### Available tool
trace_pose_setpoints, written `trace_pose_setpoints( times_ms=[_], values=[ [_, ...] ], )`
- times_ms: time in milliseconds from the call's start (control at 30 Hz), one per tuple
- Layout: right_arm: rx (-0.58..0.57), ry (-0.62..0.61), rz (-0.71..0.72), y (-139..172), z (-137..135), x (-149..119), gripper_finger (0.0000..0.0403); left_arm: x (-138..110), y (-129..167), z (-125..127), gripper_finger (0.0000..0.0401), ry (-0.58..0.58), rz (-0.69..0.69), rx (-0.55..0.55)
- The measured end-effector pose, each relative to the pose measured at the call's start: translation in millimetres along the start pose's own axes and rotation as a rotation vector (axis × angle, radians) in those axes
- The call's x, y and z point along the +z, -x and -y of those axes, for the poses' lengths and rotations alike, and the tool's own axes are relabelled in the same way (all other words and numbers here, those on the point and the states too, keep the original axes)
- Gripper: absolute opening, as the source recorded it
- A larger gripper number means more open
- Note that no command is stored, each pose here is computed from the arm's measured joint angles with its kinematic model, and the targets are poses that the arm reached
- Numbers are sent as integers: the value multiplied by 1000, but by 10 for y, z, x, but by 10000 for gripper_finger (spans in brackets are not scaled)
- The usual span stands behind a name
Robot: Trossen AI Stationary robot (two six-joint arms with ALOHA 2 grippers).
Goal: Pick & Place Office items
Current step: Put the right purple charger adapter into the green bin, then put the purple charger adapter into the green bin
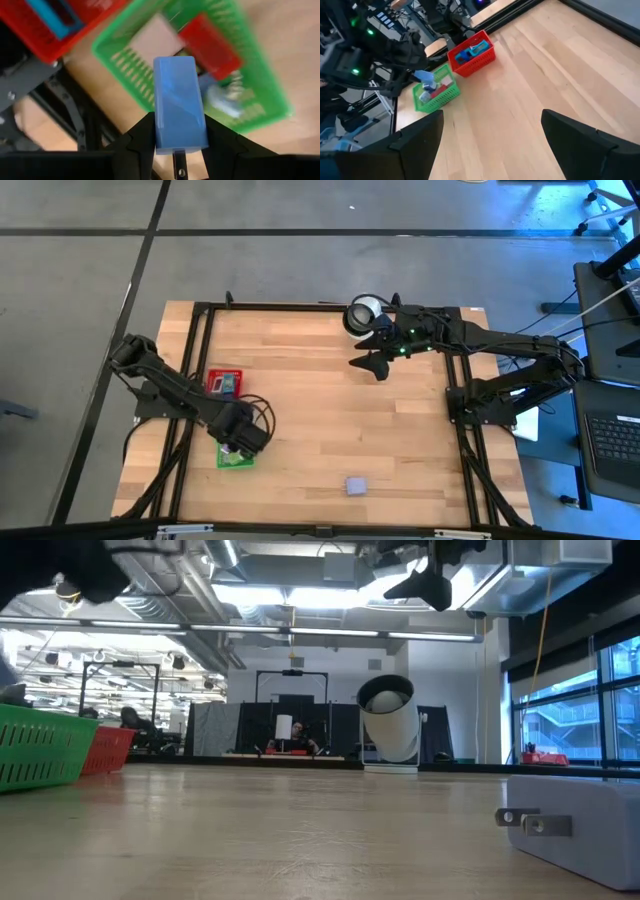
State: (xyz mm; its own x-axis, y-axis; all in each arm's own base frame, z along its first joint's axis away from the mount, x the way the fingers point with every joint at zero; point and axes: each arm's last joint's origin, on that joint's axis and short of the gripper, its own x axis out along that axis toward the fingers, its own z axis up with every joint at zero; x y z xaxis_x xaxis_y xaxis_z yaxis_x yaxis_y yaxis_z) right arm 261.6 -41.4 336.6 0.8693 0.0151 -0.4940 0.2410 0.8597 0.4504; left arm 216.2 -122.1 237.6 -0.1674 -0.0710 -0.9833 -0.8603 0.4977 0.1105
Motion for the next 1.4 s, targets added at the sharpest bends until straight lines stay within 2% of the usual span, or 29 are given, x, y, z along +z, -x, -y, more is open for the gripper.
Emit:
trace_pose_setpoints(
  times_ms=[233,467,633,800,1100,1267,1400],
  values=[
    [2,-5,-1,0,-1,0,339,70,-226,-104,129,93,39,87],
    [2,-10,-34,-6,-22,-42,339,116,-239,-115,169,125,50,92],
    [26,2,-62,-31,-106,-98,339,140,-235,-117,203,125,35,91],
    [48,-25,-102,-82,-237,-191,339,176,-167,-92,218,40,-29,64],
    [13,-96,-213,-348,-614,-561,339,209,146,33,209,-89,50,-51],
    [11,-112,-325,-548,-852,-884,339,166,310,91,209,-148,162,-99],
    [24,-71,-422,-665,-1055,-1193,339,133,381,116,209,-181,246,-115]
  ],
)
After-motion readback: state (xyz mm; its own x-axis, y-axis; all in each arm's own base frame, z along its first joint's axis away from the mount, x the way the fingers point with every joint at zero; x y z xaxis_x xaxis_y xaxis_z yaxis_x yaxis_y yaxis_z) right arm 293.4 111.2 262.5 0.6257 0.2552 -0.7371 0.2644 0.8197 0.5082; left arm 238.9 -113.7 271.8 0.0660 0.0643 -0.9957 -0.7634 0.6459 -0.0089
